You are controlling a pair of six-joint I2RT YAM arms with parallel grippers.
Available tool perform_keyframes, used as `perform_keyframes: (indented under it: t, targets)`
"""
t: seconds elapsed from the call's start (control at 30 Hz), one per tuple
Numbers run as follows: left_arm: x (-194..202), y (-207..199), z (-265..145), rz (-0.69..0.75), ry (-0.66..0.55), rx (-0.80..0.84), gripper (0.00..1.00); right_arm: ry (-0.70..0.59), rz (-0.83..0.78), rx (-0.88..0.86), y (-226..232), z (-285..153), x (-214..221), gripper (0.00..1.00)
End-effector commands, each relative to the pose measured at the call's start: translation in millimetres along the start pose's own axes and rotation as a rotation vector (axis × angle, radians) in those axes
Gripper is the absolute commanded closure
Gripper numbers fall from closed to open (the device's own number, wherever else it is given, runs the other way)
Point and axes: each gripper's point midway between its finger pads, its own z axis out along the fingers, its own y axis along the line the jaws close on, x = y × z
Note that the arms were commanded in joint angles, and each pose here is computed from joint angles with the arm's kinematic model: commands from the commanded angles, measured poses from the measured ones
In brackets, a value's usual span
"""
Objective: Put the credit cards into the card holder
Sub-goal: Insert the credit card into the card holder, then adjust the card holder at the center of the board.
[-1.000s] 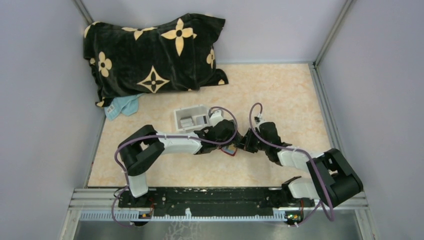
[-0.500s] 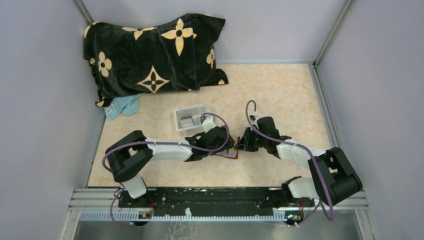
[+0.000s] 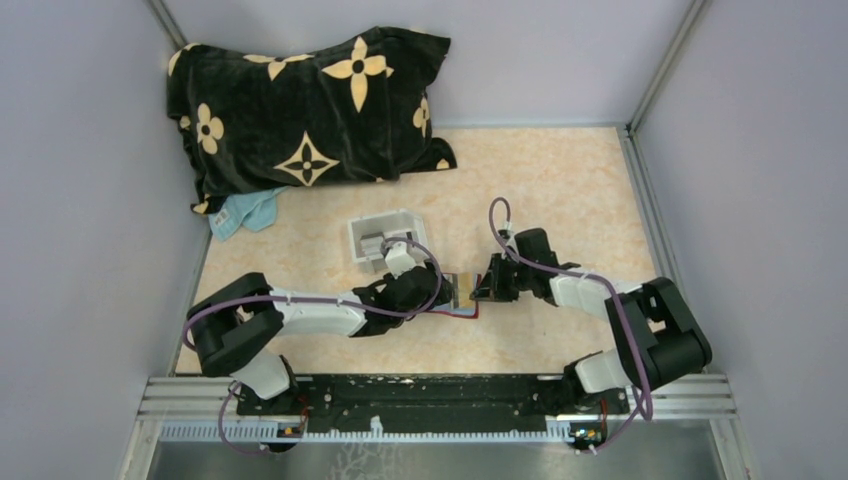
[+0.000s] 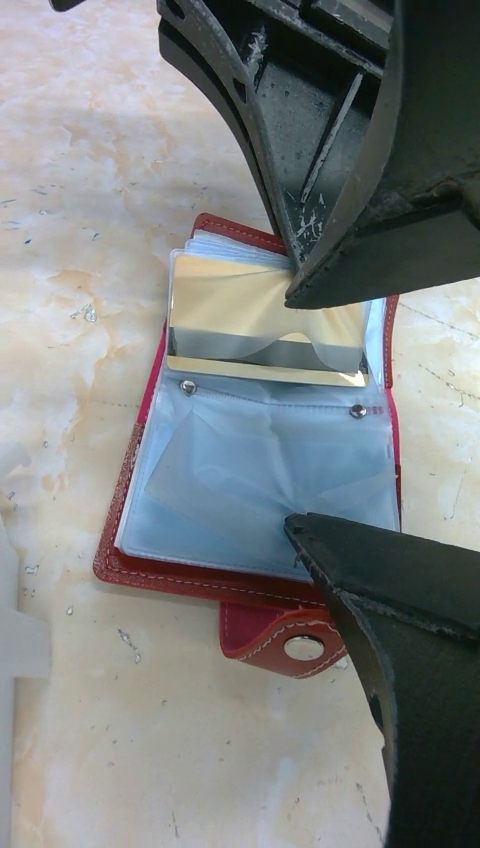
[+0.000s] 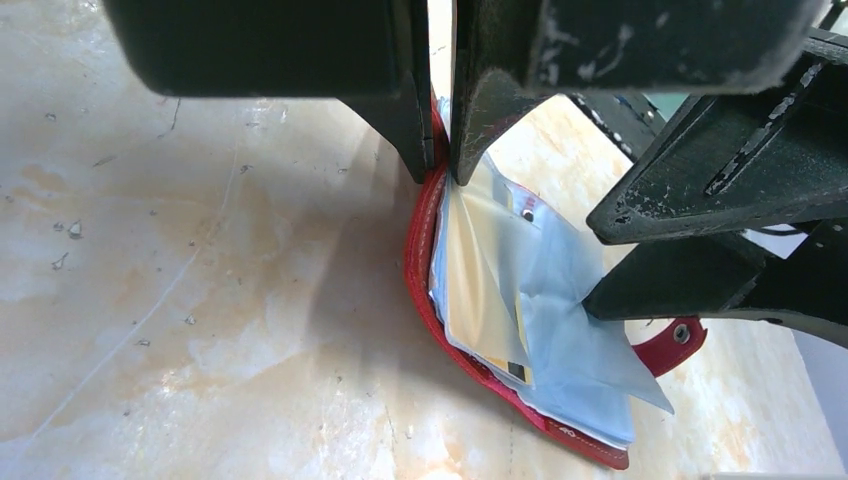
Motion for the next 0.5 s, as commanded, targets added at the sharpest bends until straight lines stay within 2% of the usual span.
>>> perform_keyframes:
  t: [0.0,0.2,0.27,0.47]
  targets:
    - [39,108,-8,0.185,0.110,-0.320,0.17,-0.014,-0.019,0.070,-14,1,-10,0.92]
    - [47,110,-7,0.180,0.126,-0.324,0.17,-0.030,-0.038,0.050,-7,-1,-18,0.51]
    - [48,108,-6,0.177,0.125,-0.317,0.17,-0.043,-0.046,0.051,-4,-4,-22,0.48]
    - [49,112,-8,0.155,0.125,-0.345,0.18,-0.096,-0.064,0.063,2,-14,-34,0.48]
